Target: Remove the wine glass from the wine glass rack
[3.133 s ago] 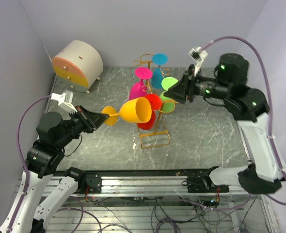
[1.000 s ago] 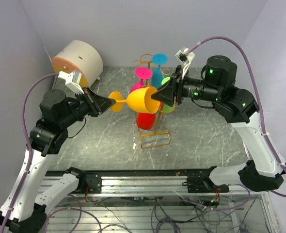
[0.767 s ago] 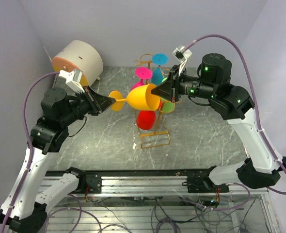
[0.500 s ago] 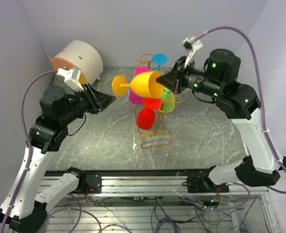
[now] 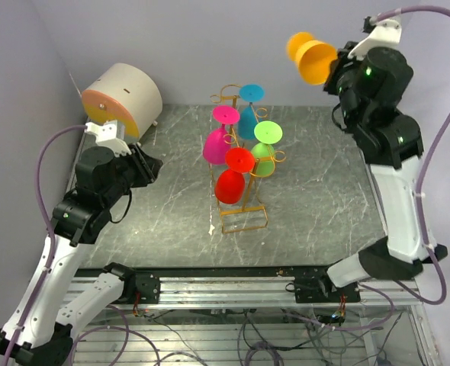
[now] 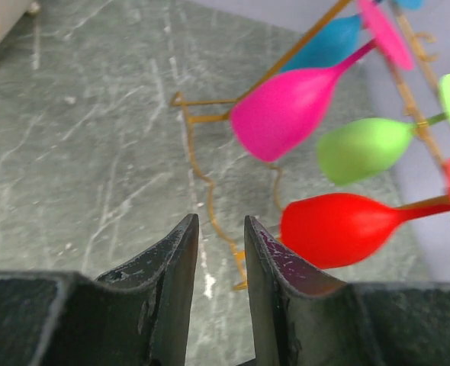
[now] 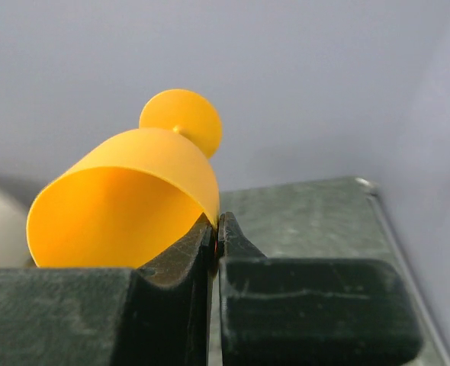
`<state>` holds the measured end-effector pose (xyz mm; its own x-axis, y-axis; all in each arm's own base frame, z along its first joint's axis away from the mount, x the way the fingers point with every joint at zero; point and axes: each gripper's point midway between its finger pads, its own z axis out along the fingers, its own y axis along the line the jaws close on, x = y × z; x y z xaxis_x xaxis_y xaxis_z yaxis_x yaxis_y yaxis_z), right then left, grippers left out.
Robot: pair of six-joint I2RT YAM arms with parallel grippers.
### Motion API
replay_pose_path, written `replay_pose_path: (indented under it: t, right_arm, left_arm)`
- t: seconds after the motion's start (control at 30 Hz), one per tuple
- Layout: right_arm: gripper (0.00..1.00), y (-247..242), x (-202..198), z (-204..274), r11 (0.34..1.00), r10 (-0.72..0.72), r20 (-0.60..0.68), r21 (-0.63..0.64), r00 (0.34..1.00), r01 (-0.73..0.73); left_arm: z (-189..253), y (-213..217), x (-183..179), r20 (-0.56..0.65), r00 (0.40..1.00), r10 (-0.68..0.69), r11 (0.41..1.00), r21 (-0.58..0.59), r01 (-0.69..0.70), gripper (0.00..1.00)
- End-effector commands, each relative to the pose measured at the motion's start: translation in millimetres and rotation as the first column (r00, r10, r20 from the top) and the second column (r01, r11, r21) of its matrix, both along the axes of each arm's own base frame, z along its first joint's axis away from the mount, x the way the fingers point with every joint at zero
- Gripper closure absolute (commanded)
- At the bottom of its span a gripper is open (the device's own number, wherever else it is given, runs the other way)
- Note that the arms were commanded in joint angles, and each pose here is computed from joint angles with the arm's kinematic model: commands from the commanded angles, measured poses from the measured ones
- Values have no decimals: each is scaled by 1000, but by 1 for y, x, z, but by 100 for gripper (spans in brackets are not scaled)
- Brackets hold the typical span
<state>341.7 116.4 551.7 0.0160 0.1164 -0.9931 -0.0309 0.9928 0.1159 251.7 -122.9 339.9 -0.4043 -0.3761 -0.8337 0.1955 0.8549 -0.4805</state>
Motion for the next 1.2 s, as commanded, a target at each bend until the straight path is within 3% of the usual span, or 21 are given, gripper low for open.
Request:
replay_pose_path:
  t: [0.0, 0.2, 0.4, 0.7, 1.17]
  right_arm:
    - [100, -80, 56, -44, 969, -245, -129, -41, 961, 242]
    - [100, -160, 108, -161, 951, -219, -446, 100, 868, 291]
    - [100, -168, 98, -247, 904, -226, -680, 120, 698, 410]
    - [100, -155, 63, -334, 928, -149, -810, 83, 566, 363]
    - [100, -137, 38, -380, 937, -127, -859, 61, 497, 344]
  left_arm:
    - [-27, 24, 10, 15, 996, 88, 985, 146, -90, 59]
    - [-56, 31, 16, -2, 994, 114, 971, 213, -111, 60]
    - [-85, 28, 16, -44, 993, 106, 971, 220, -94, 61]
    - [-100, 30, 12, -86, 990, 110, 967, 239, -86, 62]
    - [-105, 34, 0, -98, 990, 103, 966, 246, -76, 62]
